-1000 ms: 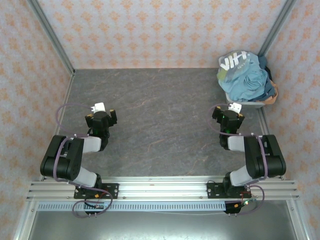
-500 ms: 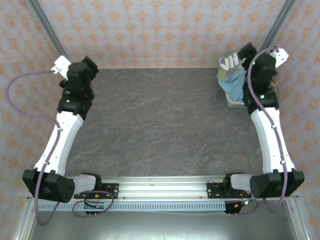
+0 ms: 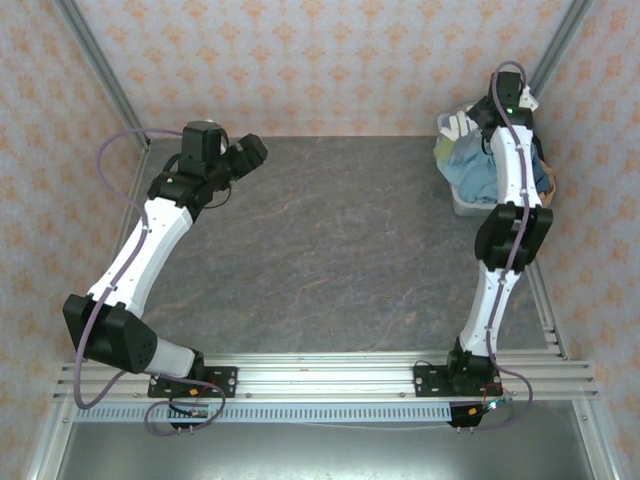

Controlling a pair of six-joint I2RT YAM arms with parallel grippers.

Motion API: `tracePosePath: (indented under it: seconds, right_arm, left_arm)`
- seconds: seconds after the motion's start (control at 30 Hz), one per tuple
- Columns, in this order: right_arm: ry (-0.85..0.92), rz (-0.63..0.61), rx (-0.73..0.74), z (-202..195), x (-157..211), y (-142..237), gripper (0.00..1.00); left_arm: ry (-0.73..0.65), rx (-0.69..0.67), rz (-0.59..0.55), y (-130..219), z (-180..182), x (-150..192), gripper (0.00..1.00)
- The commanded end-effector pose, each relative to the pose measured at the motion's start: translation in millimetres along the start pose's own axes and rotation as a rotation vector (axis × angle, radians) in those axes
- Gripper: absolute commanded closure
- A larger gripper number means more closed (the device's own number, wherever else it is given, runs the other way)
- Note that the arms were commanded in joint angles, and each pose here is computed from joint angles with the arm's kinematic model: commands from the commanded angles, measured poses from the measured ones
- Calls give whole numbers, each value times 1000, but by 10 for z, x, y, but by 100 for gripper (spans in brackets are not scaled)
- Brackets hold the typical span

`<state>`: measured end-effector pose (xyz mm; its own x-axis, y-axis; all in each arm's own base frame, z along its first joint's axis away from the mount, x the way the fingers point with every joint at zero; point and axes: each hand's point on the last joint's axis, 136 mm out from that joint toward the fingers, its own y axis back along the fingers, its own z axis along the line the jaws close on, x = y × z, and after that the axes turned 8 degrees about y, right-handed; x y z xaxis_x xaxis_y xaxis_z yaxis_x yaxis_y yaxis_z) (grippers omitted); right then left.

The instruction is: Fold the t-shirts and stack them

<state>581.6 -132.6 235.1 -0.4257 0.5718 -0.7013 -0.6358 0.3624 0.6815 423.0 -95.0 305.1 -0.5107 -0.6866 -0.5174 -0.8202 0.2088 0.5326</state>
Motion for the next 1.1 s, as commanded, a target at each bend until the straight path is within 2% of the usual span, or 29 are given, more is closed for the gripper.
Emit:
tracePosePath:
  seconds: [0.0, 0.13, 0.2, 0.4, 0.5, 0.53, 0.7, 0.97, 1.07]
  right_arm:
    - [27, 88, -6, 26, 164, -170, 4]
    - [10, 109, -2, 18, 242, -390, 19]
    - [-2, 101, -1, 21, 244, -409, 31]
    - [-41, 83, 28, -45, 226, -396, 57]
    - [-46, 61, 30, -48, 151, -277, 97]
    - [-44, 42, 35, -48, 104, -200, 100]
    - [3, -133, -22, 181, -265, 484, 100]
    - [-16, -399, -231, 633, -814, 2045, 100]
    - [28, -473, -331, 896, -881, 2649, 100]
  left_arm:
    - [-16, 57, 53, 175, -125, 122, 10]
    - [-14, 32, 70, 207, -34, 193, 12]
    - [-23, 18, 72, 230, -5, 202, 13]
    - [-39, -3, 84, 209, 36, 223, 15]
    - [-38, -3, 92, 174, 33, 234, 17]
    - [-39, -3, 90, 166, 29, 227, 18]
    - [-40, -6, 92, 128, 23, 217, 21]
    - [-22, -62, 78, 90, 144, 215, 24]
    - [-16, -94, 68, 92, 212, 208, 25]
